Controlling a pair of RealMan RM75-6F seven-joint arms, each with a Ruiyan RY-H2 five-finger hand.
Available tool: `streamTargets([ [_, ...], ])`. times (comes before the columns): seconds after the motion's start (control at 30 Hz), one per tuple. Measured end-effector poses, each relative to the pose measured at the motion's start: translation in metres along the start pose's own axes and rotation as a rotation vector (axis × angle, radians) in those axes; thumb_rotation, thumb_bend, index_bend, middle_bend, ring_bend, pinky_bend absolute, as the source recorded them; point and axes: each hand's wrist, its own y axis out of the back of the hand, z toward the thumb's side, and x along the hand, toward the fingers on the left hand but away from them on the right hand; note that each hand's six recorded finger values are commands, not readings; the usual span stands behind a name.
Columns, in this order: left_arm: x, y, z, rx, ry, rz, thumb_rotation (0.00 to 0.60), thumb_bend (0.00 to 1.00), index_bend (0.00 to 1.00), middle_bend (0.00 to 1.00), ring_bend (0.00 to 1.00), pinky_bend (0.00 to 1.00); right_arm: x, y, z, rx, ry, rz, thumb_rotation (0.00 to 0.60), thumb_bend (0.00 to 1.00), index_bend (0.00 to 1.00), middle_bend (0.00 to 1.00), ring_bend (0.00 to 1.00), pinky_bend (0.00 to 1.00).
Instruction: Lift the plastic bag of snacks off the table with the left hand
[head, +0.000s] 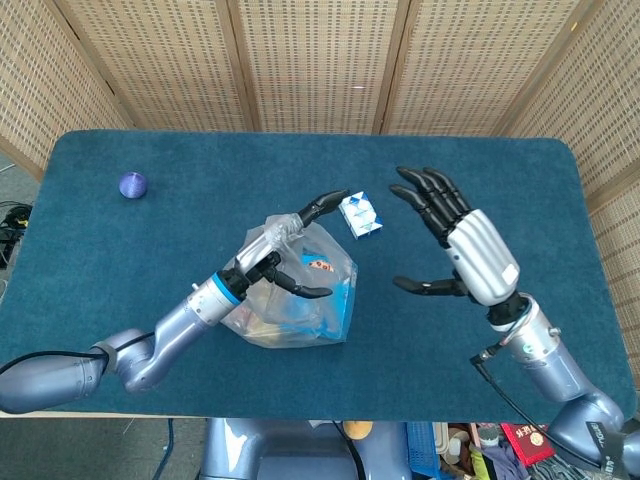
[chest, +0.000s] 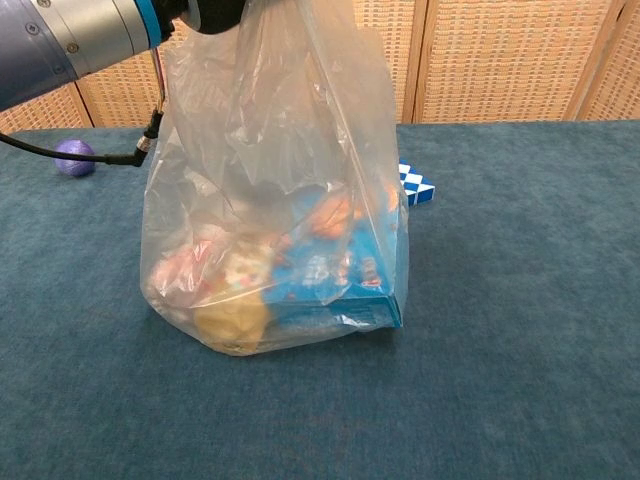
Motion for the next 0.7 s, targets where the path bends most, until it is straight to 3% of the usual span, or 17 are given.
streamTargets([
  [0.2,-0.003,0.004,0.003,-0.007,0.002,0.007,0.6,0.17,0.0,0.0,0.0,0.04,0.033,0.02,-0.044,0.106,-0.098,-0.049,0.6,0.0,0.0,0.0,0.0,0.0],
  [0.4,-0.007,0.006,0.004,-0.002,0.006,0.01,0.6,0.17,0.0,0.0,0.0,0.04,0.073,0.024,-0.083,0.106,-0.238,-0.074,0.6,0.0,0.0,0.0,0.0,0.0],
  [0.7,-0.013,0.008,0.011,-0.001,-0.006,0.018,0.6,0.07,0.01,0.01,0.02,0.12,0.124,-0.013,-0.111,0.176,-0.422,0.096,0.6,0.0,0.0,0.0,0.0,0.0],
])
